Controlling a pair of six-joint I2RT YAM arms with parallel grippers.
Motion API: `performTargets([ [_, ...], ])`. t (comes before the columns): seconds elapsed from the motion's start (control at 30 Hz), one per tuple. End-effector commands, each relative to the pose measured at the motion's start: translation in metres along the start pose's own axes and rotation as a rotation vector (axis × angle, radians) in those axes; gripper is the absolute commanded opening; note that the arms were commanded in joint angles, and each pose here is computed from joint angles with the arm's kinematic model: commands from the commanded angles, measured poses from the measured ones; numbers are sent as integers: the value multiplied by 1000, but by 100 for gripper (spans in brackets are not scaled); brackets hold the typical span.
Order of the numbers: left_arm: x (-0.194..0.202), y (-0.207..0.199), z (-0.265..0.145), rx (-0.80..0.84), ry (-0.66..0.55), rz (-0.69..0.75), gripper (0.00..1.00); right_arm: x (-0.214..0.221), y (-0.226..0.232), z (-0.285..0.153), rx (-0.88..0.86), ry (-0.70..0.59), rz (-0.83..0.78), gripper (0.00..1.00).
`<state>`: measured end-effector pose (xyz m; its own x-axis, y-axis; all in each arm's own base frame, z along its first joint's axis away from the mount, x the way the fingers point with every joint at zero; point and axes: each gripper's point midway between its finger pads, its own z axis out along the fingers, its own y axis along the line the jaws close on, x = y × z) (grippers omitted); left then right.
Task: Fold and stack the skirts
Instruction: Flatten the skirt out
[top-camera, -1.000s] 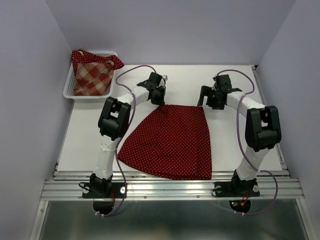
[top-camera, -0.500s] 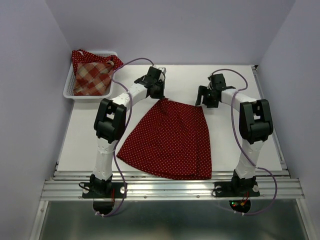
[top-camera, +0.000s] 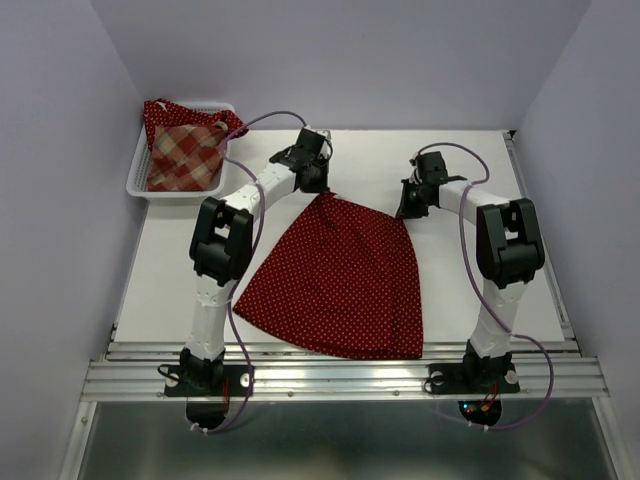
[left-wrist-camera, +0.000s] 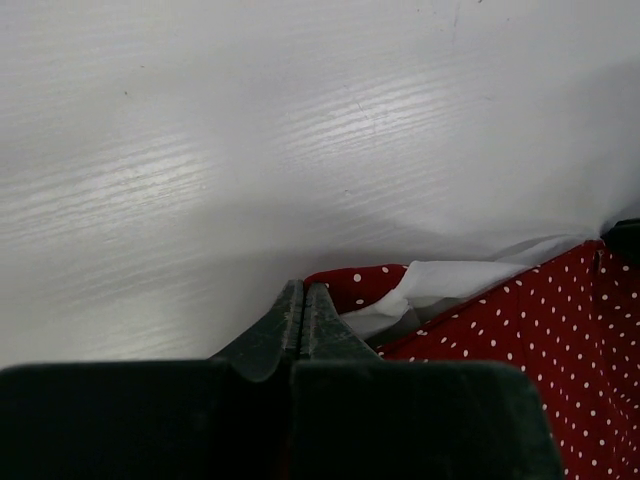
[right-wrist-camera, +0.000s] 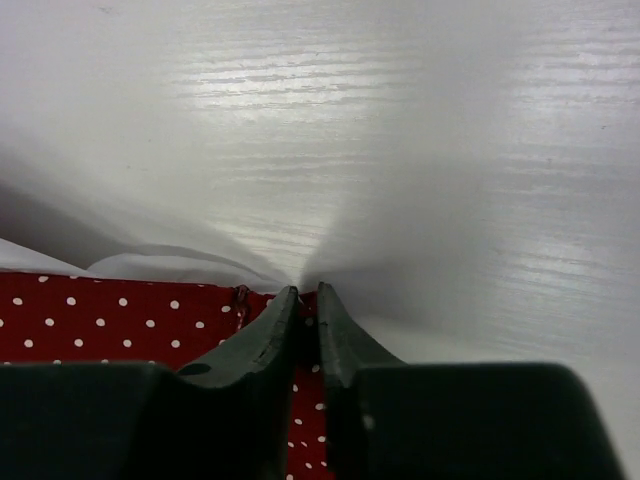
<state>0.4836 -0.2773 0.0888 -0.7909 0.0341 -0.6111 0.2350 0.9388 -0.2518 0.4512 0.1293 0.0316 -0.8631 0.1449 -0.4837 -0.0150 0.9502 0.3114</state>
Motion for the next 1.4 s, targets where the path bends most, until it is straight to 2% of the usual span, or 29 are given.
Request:
performTargets([
  [0.0, -21, 1, -7, -33, -49, -14, 0, -5, 14, -9, -54, -18, -27, 1],
  [0.17, -43, 5, -29, -84, -108, -26, 0, -49, 39, -54, -97, -163, -106, 1],
  [0.27, -75, 1, -78, -103, -213, -40, 0, -87, 58, -114, -119, -326, -178, 1],
  [0.3, -80, 4, -90, -123, -240, -53, 0, -102, 69, -149, -141, -412, -200, 1],
  [0.4, -100, 2, -145, -130, -345, -87, 0, -113, 93, -205, -210, -524, -252, 1],
  [0.47, -106, -3, -175, -115, -396, -102, 0, -115, 113, -260, -285, -621, -295, 1],
  [0.53, -117, -13, -226, -76, -487, -110, 0, -116, 124, -298, -325, -685, -322, 1],
  [0.57, -123, -26, -264, -30, -554, -106, 0, -113, 132, -330, -360, -741, -346, 1],
  [0.63, -128, -43, -304, 42, -636, -88, 0, -108, 143, -363, -409, -792, -371, 1],
  [0.67, -128, -57, -346, 106, -708, -68, 0, -103, 154, -396, -459, -846, -404, 1],
  [0.73, -126, -72, -383, 197, -788, -46, 0, -96, 163, -427, -508, -890, -430, 1],
  [0.77, -122, -77, -423, 255, -857, -37, 0, -92, 172, -449, -551, -919, -457, 1],
  [0.87, -110, -90, -468, 372, -929, -18, 0, -74, 187, -496, -641, -971, -511, 1],
  [0.9, -102, -91, -496, 421, -973, -12, 0, -67, 192, -520, -669, -1007, -531, 1],
  [0.97, -92, -88, -529, 466, -1029, -7, 0, -53, 201, -541, -736, -1013, -569, 1],
  [1.07, -83, -85, -552, 498, -1068, 0, 0, -36, 210, -571, -804, -1043, -616, 1],
  [1.2, -74, -91, -565, 558, -1071, 26, 0, -22, 216, -590, -877, -1047, -616, 1],
  [1.27, -76, -86, -565, 537, -1089, -4, 0, -23, 215, -584, -880, -1029, -588, 1],
  [1.37, -85, -77, -544, 469, -1088, -52, 0, -43, 206, -551, -815, -989, -497, 1],
])
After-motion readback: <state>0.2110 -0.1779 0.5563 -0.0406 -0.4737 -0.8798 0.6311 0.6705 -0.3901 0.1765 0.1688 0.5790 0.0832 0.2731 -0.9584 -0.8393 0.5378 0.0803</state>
